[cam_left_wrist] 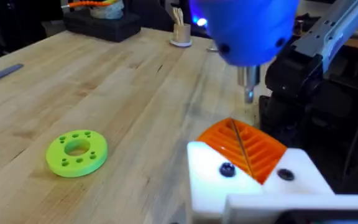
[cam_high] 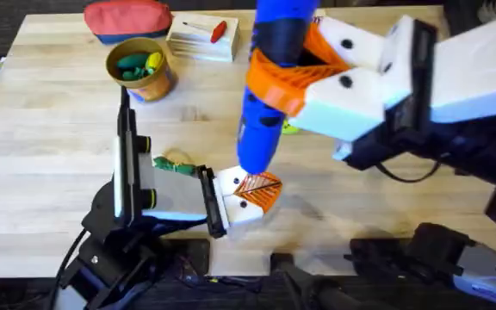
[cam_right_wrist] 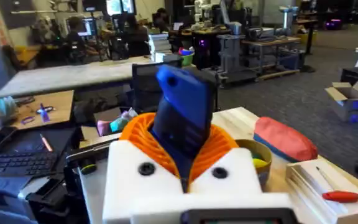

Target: Pick up the gripper from the table and insert it into the empty holder that is missing its gripper. Then pick up a screw, insert it into the mounting hole, and use the screwdriver to tighten it. Finally, clean up the table by picking up the vegetable and placing it into the bucket.

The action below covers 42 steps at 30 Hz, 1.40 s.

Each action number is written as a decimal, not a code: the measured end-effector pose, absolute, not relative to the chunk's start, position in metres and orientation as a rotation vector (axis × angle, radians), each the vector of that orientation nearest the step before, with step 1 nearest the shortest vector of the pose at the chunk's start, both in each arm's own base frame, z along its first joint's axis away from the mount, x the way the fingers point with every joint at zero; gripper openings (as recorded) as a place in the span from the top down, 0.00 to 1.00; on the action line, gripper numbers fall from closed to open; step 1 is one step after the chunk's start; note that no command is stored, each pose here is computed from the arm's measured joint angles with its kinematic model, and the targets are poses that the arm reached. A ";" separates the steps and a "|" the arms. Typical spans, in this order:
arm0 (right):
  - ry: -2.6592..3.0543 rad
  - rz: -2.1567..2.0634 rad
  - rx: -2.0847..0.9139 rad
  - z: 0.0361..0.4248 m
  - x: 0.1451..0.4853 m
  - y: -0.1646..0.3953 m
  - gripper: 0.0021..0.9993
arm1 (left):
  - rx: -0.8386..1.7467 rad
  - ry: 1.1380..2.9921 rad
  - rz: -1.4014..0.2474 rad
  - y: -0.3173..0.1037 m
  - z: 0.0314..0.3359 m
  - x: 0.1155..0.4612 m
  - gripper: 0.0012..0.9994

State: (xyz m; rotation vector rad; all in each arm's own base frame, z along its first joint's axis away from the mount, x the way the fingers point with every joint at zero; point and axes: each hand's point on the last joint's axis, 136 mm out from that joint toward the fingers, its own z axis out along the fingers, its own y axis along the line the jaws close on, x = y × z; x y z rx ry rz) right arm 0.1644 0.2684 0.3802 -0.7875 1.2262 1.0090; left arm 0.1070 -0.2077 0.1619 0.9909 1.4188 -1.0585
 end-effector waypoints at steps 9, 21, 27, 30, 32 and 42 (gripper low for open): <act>1.204 1.037 -0.811 0.374 0.172 0.292 0.99 | 0.991 1.419 -1.058 -0.208 0.162 0.107 0.99; 1.158 1.025 -0.914 0.366 0.163 0.304 0.99 | 0.991 1.419 -1.058 -0.208 0.162 0.107 0.99; 1.128 1.000 -0.945 0.366 0.160 0.304 0.99 | 0.991 1.419 -1.058 -0.208 0.162 0.107 0.99; 1.123 0.998 -0.951 0.366 0.160 0.304 0.99 | 0.991 1.419 -1.058 -0.208 0.162 0.107 0.99; 1.128 1.004 -0.947 0.366 0.160 0.304 0.99 | 0.991 1.419 -1.058 -0.208 0.162 0.107 0.99; 1.164 1.024 -0.942 0.361 0.160 0.305 0.99 | 0.990 1.419 -1.058 -0.208 0.162 0.107 0.99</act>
